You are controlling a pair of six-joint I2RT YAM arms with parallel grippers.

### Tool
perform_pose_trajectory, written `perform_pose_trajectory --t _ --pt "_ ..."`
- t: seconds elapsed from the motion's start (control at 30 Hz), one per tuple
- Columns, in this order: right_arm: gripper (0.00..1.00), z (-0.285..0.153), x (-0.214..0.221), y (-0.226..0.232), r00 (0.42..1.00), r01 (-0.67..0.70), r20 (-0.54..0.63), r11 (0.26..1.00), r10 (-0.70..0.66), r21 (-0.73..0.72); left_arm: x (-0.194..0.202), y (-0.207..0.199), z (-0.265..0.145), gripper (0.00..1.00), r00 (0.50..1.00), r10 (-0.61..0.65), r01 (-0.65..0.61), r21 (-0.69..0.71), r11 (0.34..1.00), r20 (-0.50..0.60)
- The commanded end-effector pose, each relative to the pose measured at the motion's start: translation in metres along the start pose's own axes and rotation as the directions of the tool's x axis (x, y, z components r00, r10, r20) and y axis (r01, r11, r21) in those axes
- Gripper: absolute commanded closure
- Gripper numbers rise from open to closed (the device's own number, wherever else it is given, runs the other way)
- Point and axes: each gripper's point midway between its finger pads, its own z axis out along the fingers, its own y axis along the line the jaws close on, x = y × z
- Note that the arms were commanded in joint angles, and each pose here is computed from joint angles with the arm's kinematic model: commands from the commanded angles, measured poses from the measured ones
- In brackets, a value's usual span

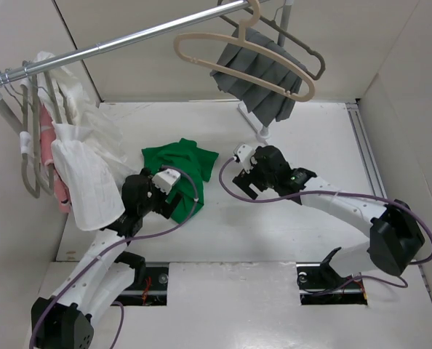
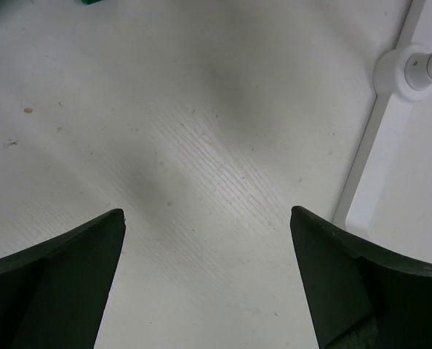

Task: Place the t-shirt on the hanger
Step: Move the tshirt to the center of the board

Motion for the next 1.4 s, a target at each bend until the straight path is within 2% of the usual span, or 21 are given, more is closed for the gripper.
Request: perform_pose_trajectory --t 0.0,0.13,0.33,0.37,0.53,0.6,0.63,0.73,0.77,0.83,0.9,1.0,1.03,1.1,1.13,1.17,1.2,1.27,1.3,1.33,1.37 --pt "0.0 0.0 -0.027 0.005 0.996 0.014 0.087 1.0 -0.013 -0.01 -0.027 0.012 -0.008 0.0 0.997 -0.02 0.023 -0.043 0.999 0.074" --pt "0.0 0.019 -0.063 0.033 0.986 0.093 0.145 0.991 -0.078 -0.095 -0.045 0.022 -0.015 0.0 0.988 -0.072 0.085 -0.094 0.992 0.135" --pt "0.0 0.062 -0.142 0.084 0.946 0.219 0.287 0.949 -0.15 -0.227 -0.049 0.016 -0.018 0.0 0.984 -0.058 0.069 -0.061 0.996 0.17" --pt "0.0 0.072 -0.147 0.085 0.947 0.219 0.285 0.949 -0.15 -0.227 -0.06 0.019 -0.023 0.0 0.974 -0.058 0.076 -0.074 0.994 0.217" --pt "0.02 0.125 -0.142 0.114 0.96 0.229 0.233 0.916 -0.156 -0.329 -0.059 0.03 -0.026 0.05 0.971 -0.039 0.075 -0.144 0.987 0.235" --pt "0.1 0.129 -0.137 0.12 0.966 0.211 0.219 0.911 -0.138 -0.355 -0.061 0.031 -0.028 0.05 0.969 -0.037 0.075 -0.147 0.986 0.245" --pt "0.36 0.13 -0.127 0.123 0.969 0.205 0.21 0.897 -0.129 -0.392 -0.061 0.031 -0.028 0.05 0.969 -0.037 0.075 -0.147 0.986 0.245" --pt "0.88 0.114 -0.121 0.121 0.966 0.205 0.23 0.89 -0.117 -0.406 -0.057 0.032 -0.028 0.06 0.97 -0.014 0.056 -0.166 0.985 0.244" --pt "1.0 0.107 -0.119 0.121 0.964 0.215 0.237 0.886 -0.124 -0.412 -0.059 0.033 -0.029 0.06 0.968 -0.012 0.056 -0.169 0.984 0.253" --pt "1.0 0.085 -0.105 0.121 0.962 0.228 0.239 0.877 -0.135 -0.422 -0.055 0.032 -0.027 0.06 0.97 -0.014 0.056 -0.166 0.985 0.244" --pt "1.0 0.071 -0.091 0.113 0.965 0.216 0.226 0.883 -0.129 -0.417 -0.056 0.03 -0.027 0.07 0.969 -0.013 0.054 -0.158 0.986 0.247" --pt "1.0 0.034 -0.052 0.099 0.983 0.107 0.181 0.889 -0.027 -0.446 -0.056 0.031 -0.027 0.07 0.969 -0.004 0.045 -0.16 0.986 0.246" --pt "1.0 0.018 -0.026 0.079 0.988 0.039 0.154 0.904 0.03 -0.426 -0.056 0.031 -0.027 0.09 0.969 -0.004 0.045 -0.16 0.986 0.246" --pt "1.0 -0.002 -0.002 0.06 0.983 -0.068 0.13 0.911 0.132 -0.408 -0.056 0.029 -0.027 0.09 0.969 0.005 0.033 -0.153 0.988 0.248" --pt "1.0 -0.008 0.014 0.032 0.973 -0.146 0.119 0.927 0.198 -0.346 -0.056 0.029 -0.027 0.09 0.969 0.006 0.033 -0.153 0.988 0.248" --pt "1.0 -0.027 0.033 0.027 0.961 -0.198 0.119 0.925 0.248 -0.324 -0.056 0.029 -0.027 0.09 0.969 0.006 0.033 -0.153 0.988 0.248" --pt "0.84 -0.034 0.043 0.018 0.956 -0.227 0.117 0.928 0.27 -0.294 -0.053 0.026 -0.025 0.09 0.97 0.015 0.02 -0.141 0.99 0.242" --pt "0.35 -0.052 0.061 0.005 0.945 -0.276 0.105 0.929 0.309 -0.246 -0.055 0.024 -0.024 0.1 0.968 0.046 -0.015 -0.128 0.992 0.246" --pt "0.14 -0.055 0.063 0.005 0.952 -0.256 0.104 0.935 0.288 -0.245 -0.049 0.02 -0.023 0.12 0.973 0.06 -0.036 -0.107 0.994 0.224" --pt "0.0 -0.057 0.068 0.003 0.956 -0.254 0.088 0.941 0.279 -0.223 -0.049 0.009 -0.022 0.13 0.969 0.082 -0.073 -0.05 0.996 0.231" --pt "0.0 -0.06 0.067 0.008 0.959 -0.249 0.074 0.939 0.273 -0.237 -0.048 0.004 -0.021 0.15 0.964 0.146 -0.145 -0.019 0.989 0.224"
